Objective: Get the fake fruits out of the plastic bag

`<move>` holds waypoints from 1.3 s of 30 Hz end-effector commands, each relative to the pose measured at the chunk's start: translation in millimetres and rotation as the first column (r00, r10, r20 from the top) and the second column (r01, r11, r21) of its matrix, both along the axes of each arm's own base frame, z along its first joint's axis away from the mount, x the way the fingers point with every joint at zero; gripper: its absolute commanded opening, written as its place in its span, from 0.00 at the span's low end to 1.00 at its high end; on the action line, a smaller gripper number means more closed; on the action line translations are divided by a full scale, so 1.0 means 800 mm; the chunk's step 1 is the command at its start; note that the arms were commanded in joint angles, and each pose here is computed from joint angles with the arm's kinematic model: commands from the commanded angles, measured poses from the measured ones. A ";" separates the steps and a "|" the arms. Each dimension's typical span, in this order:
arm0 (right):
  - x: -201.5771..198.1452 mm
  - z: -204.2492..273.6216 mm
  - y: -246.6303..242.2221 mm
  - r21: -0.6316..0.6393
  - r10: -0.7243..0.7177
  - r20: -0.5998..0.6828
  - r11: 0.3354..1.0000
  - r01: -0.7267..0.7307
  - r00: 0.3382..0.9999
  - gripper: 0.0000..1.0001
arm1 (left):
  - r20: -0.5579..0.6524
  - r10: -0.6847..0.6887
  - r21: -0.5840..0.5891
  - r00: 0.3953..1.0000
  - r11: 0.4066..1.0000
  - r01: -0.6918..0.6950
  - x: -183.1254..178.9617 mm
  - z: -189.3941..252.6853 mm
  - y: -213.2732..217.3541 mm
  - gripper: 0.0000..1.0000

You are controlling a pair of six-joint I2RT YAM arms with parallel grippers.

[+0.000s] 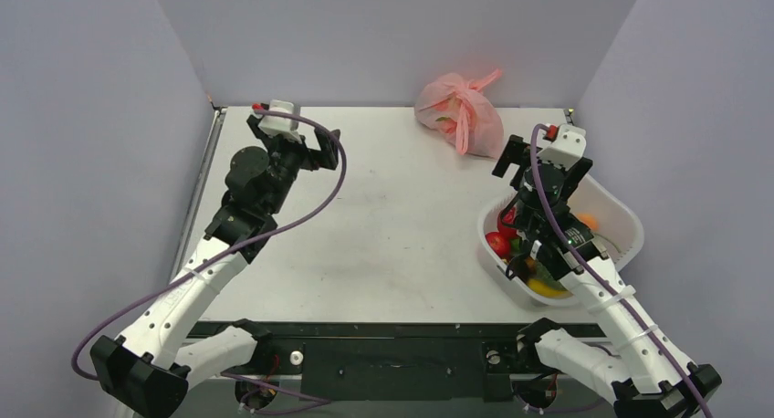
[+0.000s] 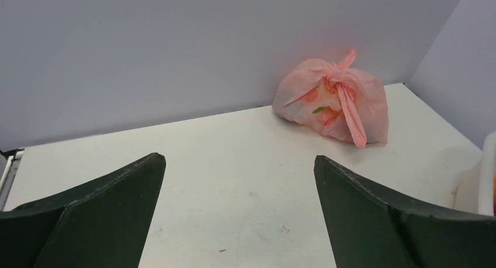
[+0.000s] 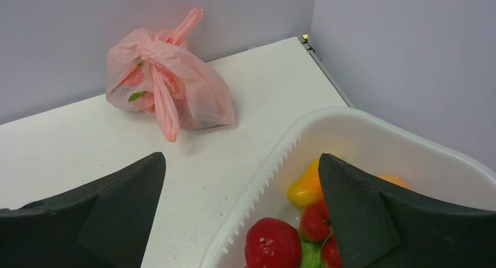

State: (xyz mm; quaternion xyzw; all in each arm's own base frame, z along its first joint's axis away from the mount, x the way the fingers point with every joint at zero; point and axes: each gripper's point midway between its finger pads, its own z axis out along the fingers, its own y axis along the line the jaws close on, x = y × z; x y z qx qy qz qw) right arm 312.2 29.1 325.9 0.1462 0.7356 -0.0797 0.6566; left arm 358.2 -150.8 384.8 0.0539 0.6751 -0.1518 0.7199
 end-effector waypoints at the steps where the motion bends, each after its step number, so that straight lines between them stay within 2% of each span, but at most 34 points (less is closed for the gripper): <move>1: 0.000 0.022 0.006 0.064 -0.009 0.059 0.998 0.005 0.998 1.00 | 0.110 0.028 0.096 0.994 0.995 -0.039 -0.021 0.004 0.004 1.00; 8: 0.015 0.026 0.030 0.087 0.046 0.049 0.995 -0.050 0.998 1.00 | 0.120 0.043 0.050 0.992 0.998 -0.049 -0.033 -0.002 -0.001 1.00; 17: 0.070 0.004 0.062 0.079 0.052 -0.012 0.996 -0.051 0.999 1.00 | 0.086 0.103 0.136 0.991 0.984 -0.114 -0.021 -0.032 -0.002 1.00; 27: 0.181 -0.023 0.071 0.074 0.046 -0.084 0.996 -0.040 0.995 0.98 | 0.067 0.124 0.169 0.990 0.977 -0.134 -0.011 -0.046 -0.002 1.00; 35: 0.277 -0.083 0.078 0.081 0.141 -0.198 0.989 -0.127 0.970 0.96 | 0.050 0.104 0.193 0.993 0.975 -0.112 -0.005 -0.056 -0.011 1.00; 36: 0.286 -0.072 0.078 0.082 0.145 -0.182 0.988 -0.132 0.973 0.96 | 0.049 0.099 0.195 0.994 0.975 -0.107 -0.005 -0.057 -0.012 1.00; 39: 0.313 -0.101 0.074 0.021 0.122 -0.245 0.993 -0.120 0.962 0.97 | 0.042 0.095 0.202 0.995 0.974 -0.101 -0.004 -0.061 -0.014 1.00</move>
